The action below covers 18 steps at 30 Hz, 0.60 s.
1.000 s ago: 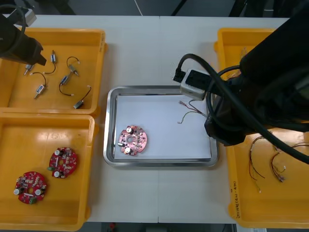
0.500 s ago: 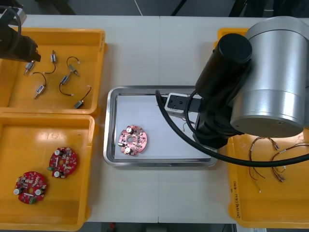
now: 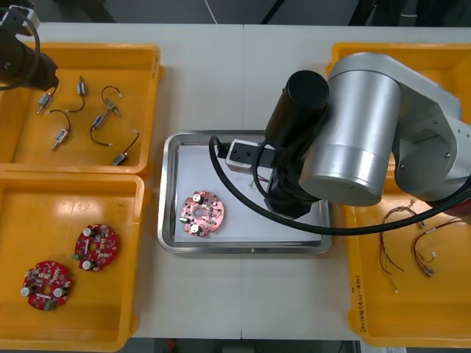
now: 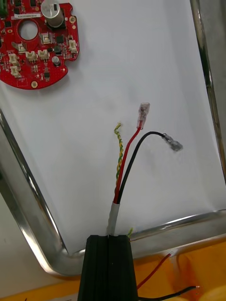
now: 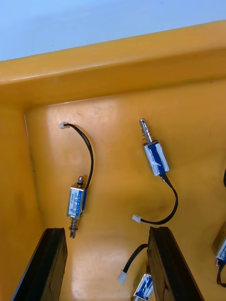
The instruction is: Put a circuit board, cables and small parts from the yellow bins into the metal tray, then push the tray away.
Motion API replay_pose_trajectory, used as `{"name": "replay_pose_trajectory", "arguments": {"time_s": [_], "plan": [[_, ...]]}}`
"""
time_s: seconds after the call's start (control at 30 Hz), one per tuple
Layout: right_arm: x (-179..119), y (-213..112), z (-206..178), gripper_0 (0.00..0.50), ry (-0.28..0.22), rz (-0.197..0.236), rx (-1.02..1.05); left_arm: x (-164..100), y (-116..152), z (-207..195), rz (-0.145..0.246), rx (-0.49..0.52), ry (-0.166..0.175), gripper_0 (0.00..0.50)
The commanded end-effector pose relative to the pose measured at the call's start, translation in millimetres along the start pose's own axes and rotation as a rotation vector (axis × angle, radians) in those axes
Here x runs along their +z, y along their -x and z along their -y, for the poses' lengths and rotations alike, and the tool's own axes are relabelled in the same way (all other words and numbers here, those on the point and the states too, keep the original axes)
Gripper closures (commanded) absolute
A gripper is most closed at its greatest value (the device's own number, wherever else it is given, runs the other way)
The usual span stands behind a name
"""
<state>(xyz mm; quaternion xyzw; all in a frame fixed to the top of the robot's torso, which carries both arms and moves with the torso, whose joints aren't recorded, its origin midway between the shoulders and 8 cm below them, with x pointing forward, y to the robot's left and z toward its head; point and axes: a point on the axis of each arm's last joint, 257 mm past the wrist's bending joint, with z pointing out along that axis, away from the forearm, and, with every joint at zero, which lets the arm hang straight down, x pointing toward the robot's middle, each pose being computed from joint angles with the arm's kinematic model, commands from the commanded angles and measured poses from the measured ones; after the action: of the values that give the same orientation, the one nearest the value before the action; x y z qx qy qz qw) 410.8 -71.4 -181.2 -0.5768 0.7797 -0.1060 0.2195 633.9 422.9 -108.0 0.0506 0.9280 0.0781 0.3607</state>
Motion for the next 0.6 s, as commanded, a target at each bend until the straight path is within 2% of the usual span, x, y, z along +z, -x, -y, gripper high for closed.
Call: {"name": "replay_pose_trajectory", "arguments": {"time_s": [0.03, 0.17, 0.33, 0.6], "plan": [[8.2, 16.3, -6.6, 0.500, -0.004, 0.017, -0.131, -7.9, 42.1, 6.0, 0.106, 0.117, -0.001, 0.000], [16.2, 10.6, -9.8, 0.500, 0.024, -0.009, -0.210, 8.3, 43.4, 6.8, 0.137, 0.109, 0.004, 0.000], [25.9, 5.1, -12.2, 0.500, 0.046, -0.025, -0.261, 16.3, 41.8, 7.2, 0.147, 0.112, 0.008, 0.000], [51.8, 3.8, -21.8, 0.500, 0.075, 0.016, -0.272, 29.2, 31.6, -3.8, 0.144, 0.102, 0.025, 0.000]]}}
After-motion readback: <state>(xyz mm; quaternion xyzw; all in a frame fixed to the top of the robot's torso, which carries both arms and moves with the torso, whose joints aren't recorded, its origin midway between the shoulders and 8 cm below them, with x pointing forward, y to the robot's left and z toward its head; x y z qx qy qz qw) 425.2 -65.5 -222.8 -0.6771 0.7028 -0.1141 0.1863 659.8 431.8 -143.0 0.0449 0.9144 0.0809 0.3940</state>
